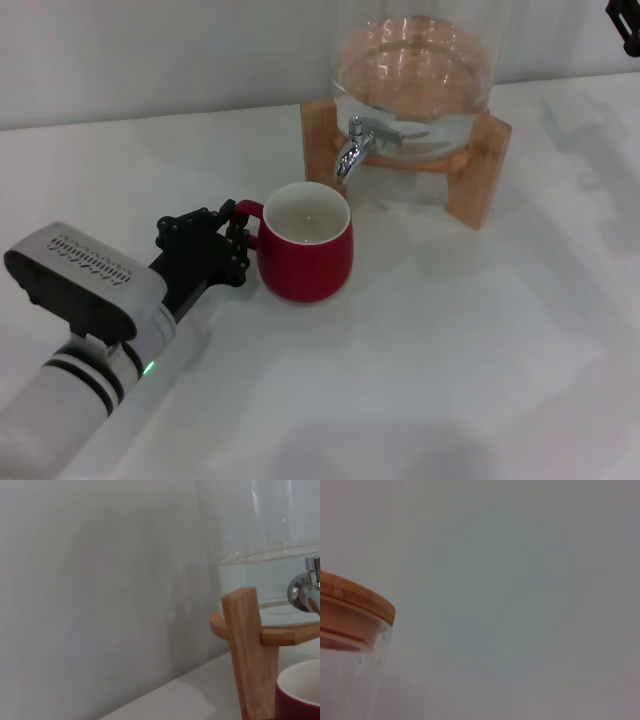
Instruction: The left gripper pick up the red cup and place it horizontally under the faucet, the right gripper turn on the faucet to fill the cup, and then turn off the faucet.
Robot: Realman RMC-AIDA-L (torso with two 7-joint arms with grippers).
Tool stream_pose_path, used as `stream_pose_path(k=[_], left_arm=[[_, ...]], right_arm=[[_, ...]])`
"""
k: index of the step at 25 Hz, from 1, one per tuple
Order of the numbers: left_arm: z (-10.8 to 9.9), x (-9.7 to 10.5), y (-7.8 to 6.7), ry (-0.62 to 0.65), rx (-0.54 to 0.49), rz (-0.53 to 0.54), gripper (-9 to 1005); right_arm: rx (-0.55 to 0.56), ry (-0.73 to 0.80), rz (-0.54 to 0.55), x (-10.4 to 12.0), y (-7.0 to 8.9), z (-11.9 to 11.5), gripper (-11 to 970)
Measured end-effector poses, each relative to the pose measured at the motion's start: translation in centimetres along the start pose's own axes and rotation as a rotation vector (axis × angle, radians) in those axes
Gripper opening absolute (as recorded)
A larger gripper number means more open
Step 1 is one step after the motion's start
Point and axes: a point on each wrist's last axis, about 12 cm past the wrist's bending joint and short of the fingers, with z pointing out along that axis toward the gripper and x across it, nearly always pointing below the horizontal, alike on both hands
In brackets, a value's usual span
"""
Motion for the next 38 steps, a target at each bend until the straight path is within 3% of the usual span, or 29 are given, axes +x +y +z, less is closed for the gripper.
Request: stream_pose_path(k=[24, 38], left_arm=[[3.3, -2.0, 0.1, 0.081, 0.063, 0.061, 106], [4.1, -2.1, 0.2, 0.147, 0.063, 0.053, 97]], right_arm=[[-0.011, 0.015, 0.011, 0.3, 0.4, -0.2, 632], [-0.027, 0.025, 0.020, 0.6, 1.0, -0.3, 632]])
